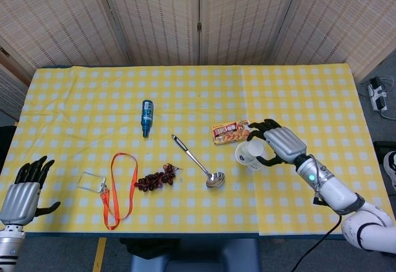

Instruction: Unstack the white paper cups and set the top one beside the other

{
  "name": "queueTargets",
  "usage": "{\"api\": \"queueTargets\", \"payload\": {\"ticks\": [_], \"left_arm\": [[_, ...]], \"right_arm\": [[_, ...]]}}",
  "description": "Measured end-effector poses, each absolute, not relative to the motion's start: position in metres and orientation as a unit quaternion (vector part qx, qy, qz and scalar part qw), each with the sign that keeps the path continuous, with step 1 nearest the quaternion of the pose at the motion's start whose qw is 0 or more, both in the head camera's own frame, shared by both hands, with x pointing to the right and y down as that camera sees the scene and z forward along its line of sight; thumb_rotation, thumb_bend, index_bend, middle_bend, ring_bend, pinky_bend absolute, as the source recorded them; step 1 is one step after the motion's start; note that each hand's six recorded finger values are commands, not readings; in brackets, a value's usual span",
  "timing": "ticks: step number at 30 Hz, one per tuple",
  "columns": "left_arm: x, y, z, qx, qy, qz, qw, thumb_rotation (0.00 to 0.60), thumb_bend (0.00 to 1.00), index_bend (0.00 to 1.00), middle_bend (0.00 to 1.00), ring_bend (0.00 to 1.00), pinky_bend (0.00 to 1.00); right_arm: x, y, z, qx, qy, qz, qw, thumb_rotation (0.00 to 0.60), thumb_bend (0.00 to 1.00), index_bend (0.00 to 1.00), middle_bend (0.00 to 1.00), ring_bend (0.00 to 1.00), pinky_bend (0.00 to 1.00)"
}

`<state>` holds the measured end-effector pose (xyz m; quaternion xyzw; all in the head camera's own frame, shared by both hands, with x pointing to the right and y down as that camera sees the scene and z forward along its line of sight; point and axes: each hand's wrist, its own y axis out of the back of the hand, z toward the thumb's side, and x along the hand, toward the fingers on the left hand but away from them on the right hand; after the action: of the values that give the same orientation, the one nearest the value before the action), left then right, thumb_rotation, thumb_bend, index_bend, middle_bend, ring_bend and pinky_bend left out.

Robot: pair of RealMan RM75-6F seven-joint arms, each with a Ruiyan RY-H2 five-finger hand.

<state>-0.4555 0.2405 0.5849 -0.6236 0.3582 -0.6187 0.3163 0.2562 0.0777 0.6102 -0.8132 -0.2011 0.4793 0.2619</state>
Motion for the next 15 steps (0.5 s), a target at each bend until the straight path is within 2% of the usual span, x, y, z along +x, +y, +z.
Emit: {"api": "queueTargets", "payload": {"ticks": [9, 15], "left_arm": [[-0.459, 0.244, 0.586, -0.622, 0.361, -0.621, 0.311, 0.600, 0.20, 0.00, 0.00, 0.00, 0.00], [-0.461, 0.245, 0.587, -0.623, 0.361, -0.621, 0.310, 0.600, 0.20, 0.00, 0.00, 0.00, 0.00]], "right_arm": [[0.230, 0.087, 0.655, -0.816, -0.159, 0.491, 0.259, 0.600, 0.44, 0.39, 0.16, 0.13, 0.06], [0.225, 0.094, 0.673, -0.814, -0.146, 0.500, 0.258, 0.600, 0.44, 0.39, 0.16, 0.13, 0.06]]}}
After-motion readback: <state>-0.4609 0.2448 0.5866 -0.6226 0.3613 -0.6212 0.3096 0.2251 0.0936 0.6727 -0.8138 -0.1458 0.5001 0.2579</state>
